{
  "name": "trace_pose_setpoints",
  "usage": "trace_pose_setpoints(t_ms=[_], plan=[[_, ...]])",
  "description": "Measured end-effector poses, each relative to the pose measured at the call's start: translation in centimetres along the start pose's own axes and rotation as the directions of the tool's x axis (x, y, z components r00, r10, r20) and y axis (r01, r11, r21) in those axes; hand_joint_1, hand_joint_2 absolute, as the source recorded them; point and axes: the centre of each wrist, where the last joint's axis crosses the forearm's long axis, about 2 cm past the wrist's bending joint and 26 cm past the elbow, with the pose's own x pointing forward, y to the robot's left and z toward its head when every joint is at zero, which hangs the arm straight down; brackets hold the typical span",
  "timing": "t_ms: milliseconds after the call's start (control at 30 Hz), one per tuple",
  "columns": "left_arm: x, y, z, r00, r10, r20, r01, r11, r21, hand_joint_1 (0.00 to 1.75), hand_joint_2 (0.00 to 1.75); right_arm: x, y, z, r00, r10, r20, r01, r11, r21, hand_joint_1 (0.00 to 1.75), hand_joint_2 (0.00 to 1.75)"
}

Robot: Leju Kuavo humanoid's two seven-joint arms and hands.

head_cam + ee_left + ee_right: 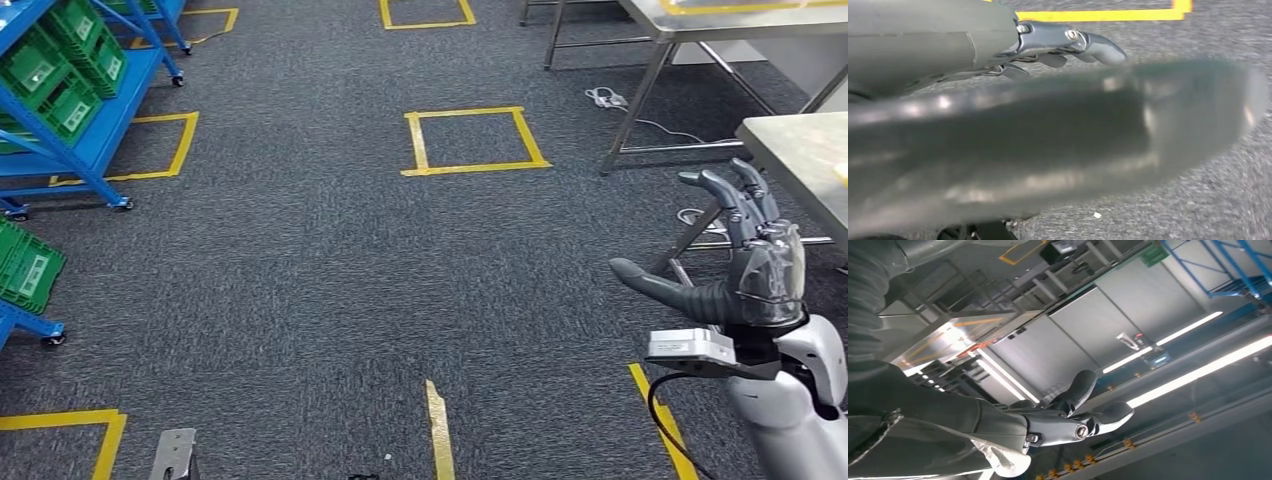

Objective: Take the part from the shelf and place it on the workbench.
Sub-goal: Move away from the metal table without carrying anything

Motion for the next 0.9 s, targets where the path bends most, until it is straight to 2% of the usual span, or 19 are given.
trace_pose_setpoints(t_ms=[267,900], plan=[[-0.9,0.3,0.5,0.999,-0.024,-0.026,0.024,1.0,-0.003,0.0,0.0,-0.2,0.3,-1.8,1.0,-0.006,0.019,0.007,1.0,-0.016,0.0,1.75],[0.1,0.1,-0.1,1.0,-0.003,0.015,0.003,1.0,-0.01,0.0,0.0,0.1,0.7,-1.9,1.0,-0.012,0.016,0.012,1.0,-0.019,0.0,1.75]])
